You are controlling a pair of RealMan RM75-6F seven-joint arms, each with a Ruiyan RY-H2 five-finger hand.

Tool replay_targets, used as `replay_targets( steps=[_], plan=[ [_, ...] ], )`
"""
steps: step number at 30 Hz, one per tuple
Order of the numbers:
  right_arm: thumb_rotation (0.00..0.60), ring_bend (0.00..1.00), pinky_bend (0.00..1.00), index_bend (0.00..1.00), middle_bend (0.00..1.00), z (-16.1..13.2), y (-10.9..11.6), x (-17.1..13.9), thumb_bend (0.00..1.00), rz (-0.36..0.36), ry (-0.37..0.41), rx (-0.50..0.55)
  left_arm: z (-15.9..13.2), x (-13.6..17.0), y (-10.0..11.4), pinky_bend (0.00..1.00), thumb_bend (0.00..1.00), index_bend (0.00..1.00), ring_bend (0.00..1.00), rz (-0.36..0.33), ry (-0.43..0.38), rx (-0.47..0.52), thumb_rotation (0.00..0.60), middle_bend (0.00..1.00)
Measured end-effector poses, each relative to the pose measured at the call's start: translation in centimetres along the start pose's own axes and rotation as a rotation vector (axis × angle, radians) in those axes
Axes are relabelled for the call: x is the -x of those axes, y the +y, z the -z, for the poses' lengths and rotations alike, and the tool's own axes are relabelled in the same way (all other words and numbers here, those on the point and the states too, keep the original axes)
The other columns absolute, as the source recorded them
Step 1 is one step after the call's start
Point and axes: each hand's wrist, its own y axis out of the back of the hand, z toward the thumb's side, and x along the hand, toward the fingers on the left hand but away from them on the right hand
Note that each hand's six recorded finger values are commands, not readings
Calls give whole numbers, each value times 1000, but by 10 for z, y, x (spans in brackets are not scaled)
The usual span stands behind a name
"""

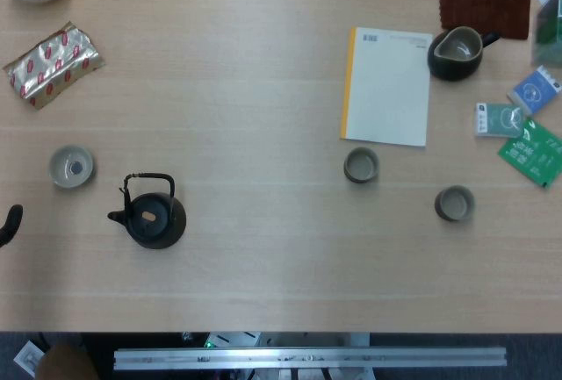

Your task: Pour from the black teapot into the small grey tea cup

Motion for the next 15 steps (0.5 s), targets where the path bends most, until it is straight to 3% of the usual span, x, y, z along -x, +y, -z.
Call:
replay_targets(
  steps=[15],
  plan=[
    [600, 144, 272, 270, 251, -5, 14, 7, 146, 34, 34, 1, -2, 3, -1, 0, 247, 3, 0, 22, -23, 8, 600, 51]
  ],
)
